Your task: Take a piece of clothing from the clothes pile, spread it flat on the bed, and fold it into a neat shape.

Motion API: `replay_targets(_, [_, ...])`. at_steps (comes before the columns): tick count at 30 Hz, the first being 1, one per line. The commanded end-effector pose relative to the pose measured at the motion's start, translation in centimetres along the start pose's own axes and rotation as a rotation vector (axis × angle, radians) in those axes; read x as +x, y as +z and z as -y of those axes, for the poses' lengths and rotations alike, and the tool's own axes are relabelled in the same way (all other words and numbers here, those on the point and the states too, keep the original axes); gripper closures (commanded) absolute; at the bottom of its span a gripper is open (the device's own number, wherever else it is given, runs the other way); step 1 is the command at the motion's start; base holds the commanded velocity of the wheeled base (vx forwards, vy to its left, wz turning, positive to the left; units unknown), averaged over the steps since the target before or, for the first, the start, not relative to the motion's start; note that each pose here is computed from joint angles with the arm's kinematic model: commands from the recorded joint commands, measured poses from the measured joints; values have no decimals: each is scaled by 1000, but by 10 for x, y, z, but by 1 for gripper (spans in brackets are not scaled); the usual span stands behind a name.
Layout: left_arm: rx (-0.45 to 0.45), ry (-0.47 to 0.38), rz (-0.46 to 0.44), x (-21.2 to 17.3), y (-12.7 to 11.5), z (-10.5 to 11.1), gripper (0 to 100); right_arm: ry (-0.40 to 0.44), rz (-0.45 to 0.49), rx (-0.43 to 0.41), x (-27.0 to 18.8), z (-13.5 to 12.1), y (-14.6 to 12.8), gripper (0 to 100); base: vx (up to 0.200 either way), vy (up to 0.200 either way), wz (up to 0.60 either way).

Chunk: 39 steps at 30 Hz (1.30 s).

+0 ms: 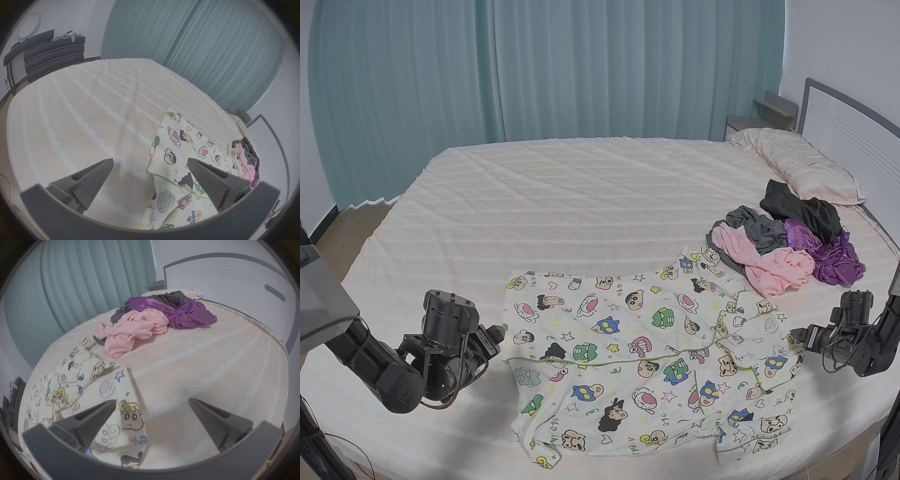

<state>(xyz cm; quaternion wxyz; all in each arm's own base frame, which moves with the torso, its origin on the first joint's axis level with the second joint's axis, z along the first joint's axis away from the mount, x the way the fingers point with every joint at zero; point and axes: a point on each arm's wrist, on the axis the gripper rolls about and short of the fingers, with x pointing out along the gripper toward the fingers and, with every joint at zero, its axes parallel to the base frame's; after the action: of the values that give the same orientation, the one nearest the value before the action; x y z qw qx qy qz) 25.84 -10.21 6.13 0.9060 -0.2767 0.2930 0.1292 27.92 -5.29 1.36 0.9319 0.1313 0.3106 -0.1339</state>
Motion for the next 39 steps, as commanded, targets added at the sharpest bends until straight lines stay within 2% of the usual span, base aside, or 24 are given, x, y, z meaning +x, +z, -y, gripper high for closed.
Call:
replay_targets(1, [1,3,-2,0,-1,-1,0,7,22,25,-5,-1,3,0,0,0,0])
replay_targets(8, [17,-1,-20,-10,-6,-6,0,39,75,131,-23,-7,13,0,0,0,0])
replay_targets(13, [72,0,-80,-21,-25,-13,0,64,67,183,-36,-13,8,0,0,0,0])
replay_targets(15, [91,-10,-133,-26,-35,-18,0,88,64,213,-47,-18,4,0,0,0,0])
replay_targets(24, [-20,-100,-300,-30,-43,-15,0,139,2,317,-64,-32,-13,0,0,0,0])
replay_targets(29, [-30,-113,-351,-34,-48,-17,0,142,-30,341,-67,-34,-20,0,0,0,0])
replay_targets(31, [-10,-126,-401,-39,-55,-21,0,151,-42,352,-68,-33,-23,0,0,0,0])
replay_targets(39, [14,-141,-425,-49,-62,-23,0,170,-66,336,-73,-35,-29,0,0,0,0])
